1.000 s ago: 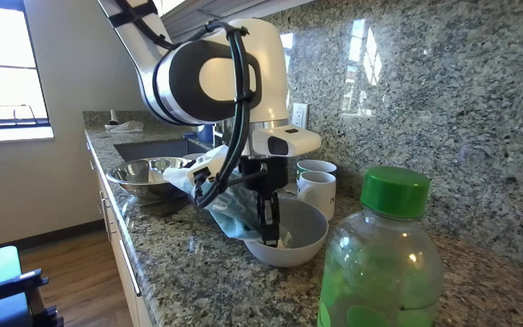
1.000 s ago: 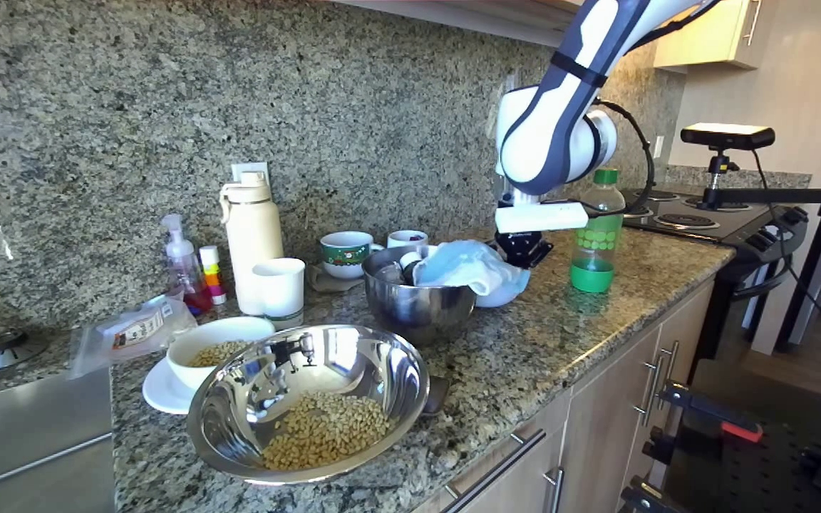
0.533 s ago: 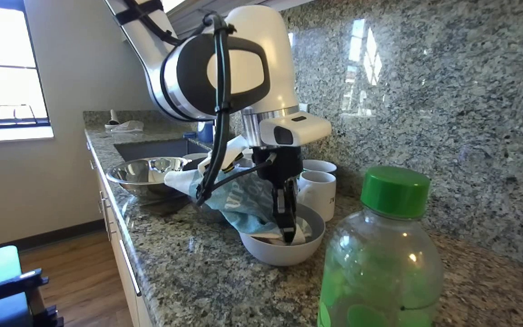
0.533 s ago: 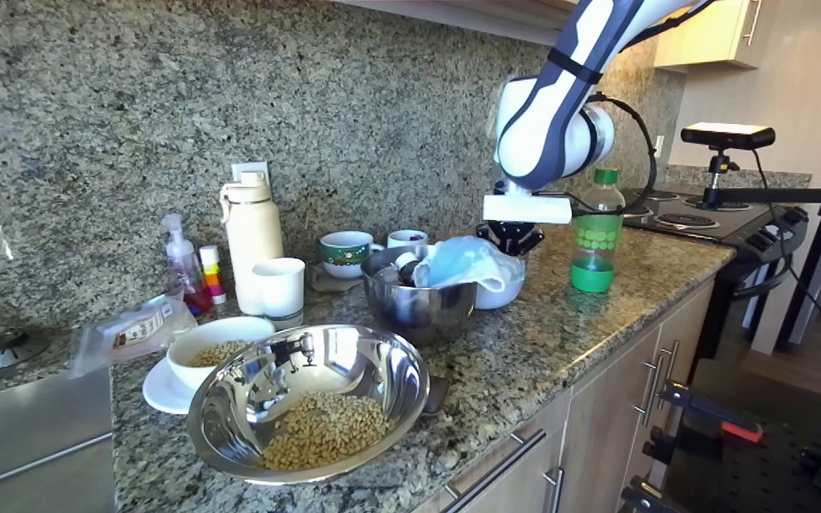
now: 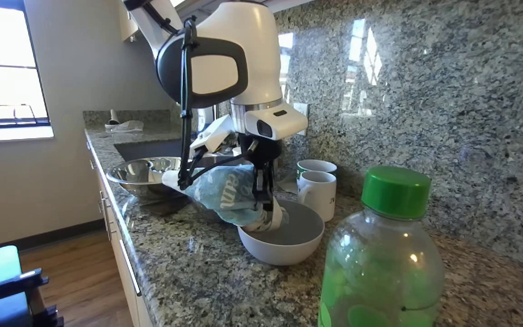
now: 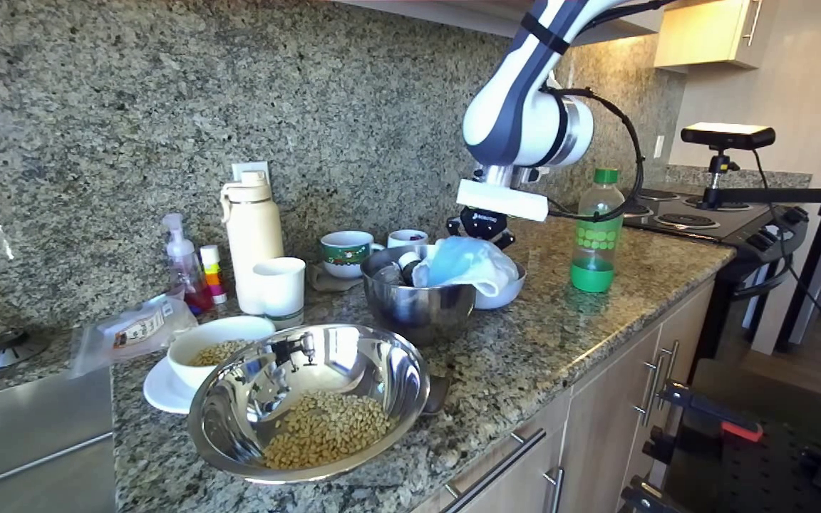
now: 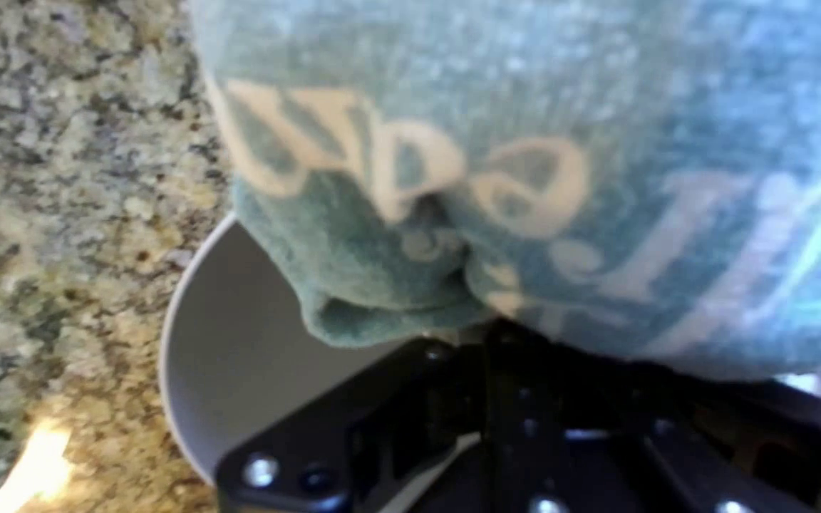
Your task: Use the blue and white towel from the silver bowl to wipe the grey bowl, return the towel to the silver bowl on the left
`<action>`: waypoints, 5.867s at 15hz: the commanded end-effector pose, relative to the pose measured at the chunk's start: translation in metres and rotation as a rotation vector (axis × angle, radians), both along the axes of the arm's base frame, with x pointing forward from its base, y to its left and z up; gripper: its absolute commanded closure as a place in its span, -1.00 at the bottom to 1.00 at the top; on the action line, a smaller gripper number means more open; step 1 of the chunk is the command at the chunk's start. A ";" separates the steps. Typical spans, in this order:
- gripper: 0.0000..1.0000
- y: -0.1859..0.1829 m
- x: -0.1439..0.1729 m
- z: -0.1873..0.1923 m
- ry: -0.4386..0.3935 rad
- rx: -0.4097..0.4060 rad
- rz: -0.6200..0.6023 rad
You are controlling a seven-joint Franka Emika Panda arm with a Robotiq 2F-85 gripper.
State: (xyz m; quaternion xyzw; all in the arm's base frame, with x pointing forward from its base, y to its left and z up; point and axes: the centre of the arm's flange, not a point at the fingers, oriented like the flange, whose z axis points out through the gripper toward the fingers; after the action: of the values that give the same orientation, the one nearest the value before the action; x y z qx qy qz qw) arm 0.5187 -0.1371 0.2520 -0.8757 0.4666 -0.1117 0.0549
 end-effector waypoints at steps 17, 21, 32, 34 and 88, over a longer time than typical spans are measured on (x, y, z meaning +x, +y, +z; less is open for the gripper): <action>0.98 -0.053 -0.021 -0.004 0.115 -0.208 -0.056; 0.98 -0.043 -0.011 -0.001 0.029 -0.187 -0.089; 0.98 -0.008 -0.011 0.003 0.070 -0.009 0.064; 0.98 -0.011 -0.017 -0.001 0.128 -0.022 0.084; 0.98 0.201 0.081 0.172 -0.202 -0.334 0.652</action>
State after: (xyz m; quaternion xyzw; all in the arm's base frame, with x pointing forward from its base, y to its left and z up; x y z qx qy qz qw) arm 0.5624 0.0098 0.4167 -0.9482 0.1970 -0.2493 -0.0053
